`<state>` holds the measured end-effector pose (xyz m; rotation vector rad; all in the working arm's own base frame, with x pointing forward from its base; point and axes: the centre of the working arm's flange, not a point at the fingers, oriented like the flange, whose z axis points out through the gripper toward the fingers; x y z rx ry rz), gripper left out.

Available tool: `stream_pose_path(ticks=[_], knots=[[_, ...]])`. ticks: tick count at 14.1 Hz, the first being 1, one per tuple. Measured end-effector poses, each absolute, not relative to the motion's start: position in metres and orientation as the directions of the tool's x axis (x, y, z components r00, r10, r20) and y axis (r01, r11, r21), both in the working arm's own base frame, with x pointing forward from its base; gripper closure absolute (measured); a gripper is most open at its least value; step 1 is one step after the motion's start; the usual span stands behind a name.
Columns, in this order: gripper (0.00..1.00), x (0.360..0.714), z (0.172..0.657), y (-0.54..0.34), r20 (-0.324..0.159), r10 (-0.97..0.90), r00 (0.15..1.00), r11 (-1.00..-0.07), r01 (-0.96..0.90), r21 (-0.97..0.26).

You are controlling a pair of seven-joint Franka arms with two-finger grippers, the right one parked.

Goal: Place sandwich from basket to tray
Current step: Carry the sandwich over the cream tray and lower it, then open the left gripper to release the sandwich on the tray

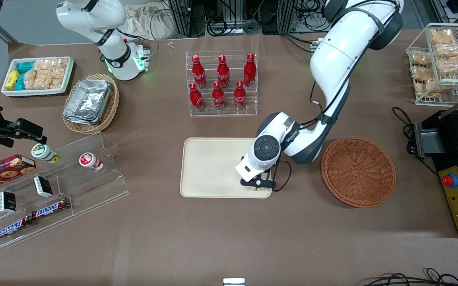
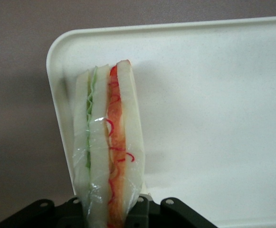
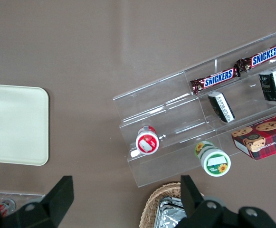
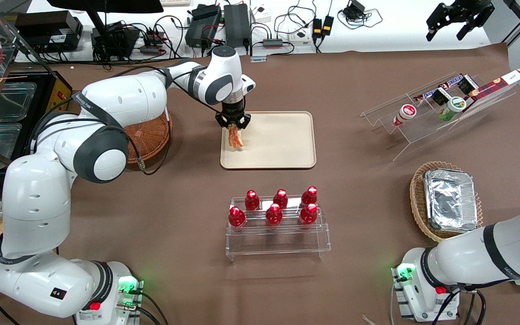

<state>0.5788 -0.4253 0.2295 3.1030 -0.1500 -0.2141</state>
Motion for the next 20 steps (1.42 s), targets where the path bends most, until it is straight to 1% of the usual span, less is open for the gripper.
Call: stream_pose_path(ticks=[2,3,5,6,9,10,11,13,17,20], knots=[[0.80,0.577,0.228,-0.426,-0.138,-0.102,0.985,-0.995,-0.099,0.033],[0.76,0.577,0.228,-0.426,-0.139,-0.103,0.985,-0.995,-0.100,0.032],[0.57,0.573,0.225,-0.429,-0.146,-0.103,0.984,-0.995,-0.100,0.028],[0.46,0.570,0.224,-0.431,-0.149,-0.096,0.984,-0.995,-0.094,0.025],[0.18,0.571,0.229,-0.432,-0.144,-0.084,0.986,-0.996,-0.082,0.023],[0.06,0.572,0.235,-0.431,-0.143,-0.082,0.986,-0.997,-0.080,0.021],[0.00,0.573,0.244,-0.429,-0.146,-0.081,0.986,-0.997,-0.080,0.013],[0.00,0.576,0.280,-0.420,-0.152,-0.071,0.986,-0.997,-0.074,-0.016],[0.00,0.595,0.383,-0.363,-0.119,0.011,0.993,-0.999,0.005,-0.051],[0.00,0.606,0.452,-0.303,-0.109,0.066,0.992,-0.998,0.063,-0.028]])
